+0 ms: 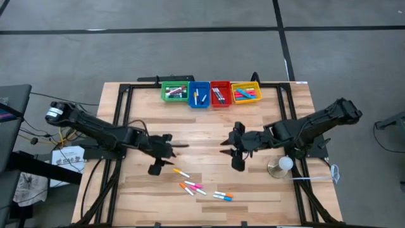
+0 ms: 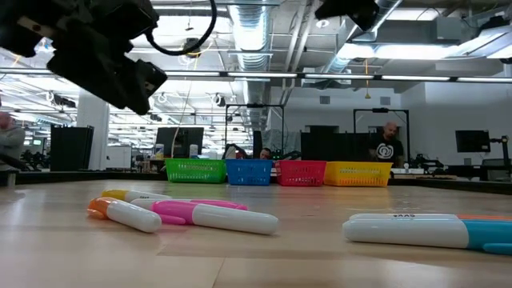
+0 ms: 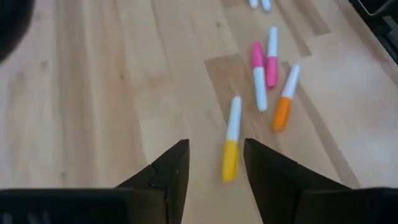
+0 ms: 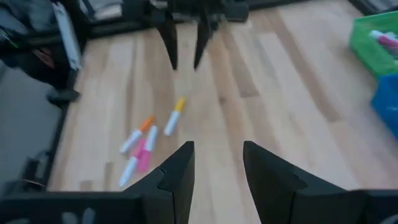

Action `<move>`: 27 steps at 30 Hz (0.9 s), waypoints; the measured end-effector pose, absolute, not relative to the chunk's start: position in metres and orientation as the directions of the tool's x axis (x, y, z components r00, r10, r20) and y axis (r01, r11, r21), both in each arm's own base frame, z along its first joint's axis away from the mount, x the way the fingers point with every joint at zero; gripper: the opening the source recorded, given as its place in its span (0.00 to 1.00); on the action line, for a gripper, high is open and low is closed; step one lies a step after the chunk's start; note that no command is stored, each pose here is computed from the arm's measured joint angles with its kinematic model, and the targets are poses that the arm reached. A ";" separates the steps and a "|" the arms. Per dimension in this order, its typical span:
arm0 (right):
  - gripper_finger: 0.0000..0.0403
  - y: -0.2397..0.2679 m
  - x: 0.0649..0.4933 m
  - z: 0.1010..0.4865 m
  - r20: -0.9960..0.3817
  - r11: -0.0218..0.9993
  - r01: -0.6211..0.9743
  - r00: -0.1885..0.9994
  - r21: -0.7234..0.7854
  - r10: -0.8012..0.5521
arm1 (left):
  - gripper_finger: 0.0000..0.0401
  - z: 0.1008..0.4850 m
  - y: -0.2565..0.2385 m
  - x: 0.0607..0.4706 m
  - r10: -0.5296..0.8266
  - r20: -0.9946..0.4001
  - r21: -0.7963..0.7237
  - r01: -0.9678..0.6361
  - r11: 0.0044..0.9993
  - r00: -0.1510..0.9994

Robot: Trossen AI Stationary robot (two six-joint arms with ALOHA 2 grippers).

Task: Pick & Place Markers
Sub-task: Put the small yellow highlighter pen into the blue bin

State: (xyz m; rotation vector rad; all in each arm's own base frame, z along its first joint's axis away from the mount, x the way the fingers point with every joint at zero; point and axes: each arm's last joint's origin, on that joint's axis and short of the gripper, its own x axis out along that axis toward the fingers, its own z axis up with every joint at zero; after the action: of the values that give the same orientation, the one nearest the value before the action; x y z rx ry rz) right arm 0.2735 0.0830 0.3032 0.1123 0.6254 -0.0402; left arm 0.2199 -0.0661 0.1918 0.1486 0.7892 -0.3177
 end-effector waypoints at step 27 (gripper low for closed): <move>0.32 0.103 0.275 0.282 -0.554 0.981 0.116 0.832 0.154 -0.012 | 0.31 0.124 -0.095 0.252 -0.263 -0.784 -0.013 0.409 0.912 0.563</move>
State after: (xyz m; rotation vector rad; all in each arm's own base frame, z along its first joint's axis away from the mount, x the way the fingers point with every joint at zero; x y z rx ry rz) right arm 0.2754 0.1031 0.2821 0.1852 0.5845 -0.0682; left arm 0.2522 -0.0947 0.1239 0.1781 0.8896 -0.3982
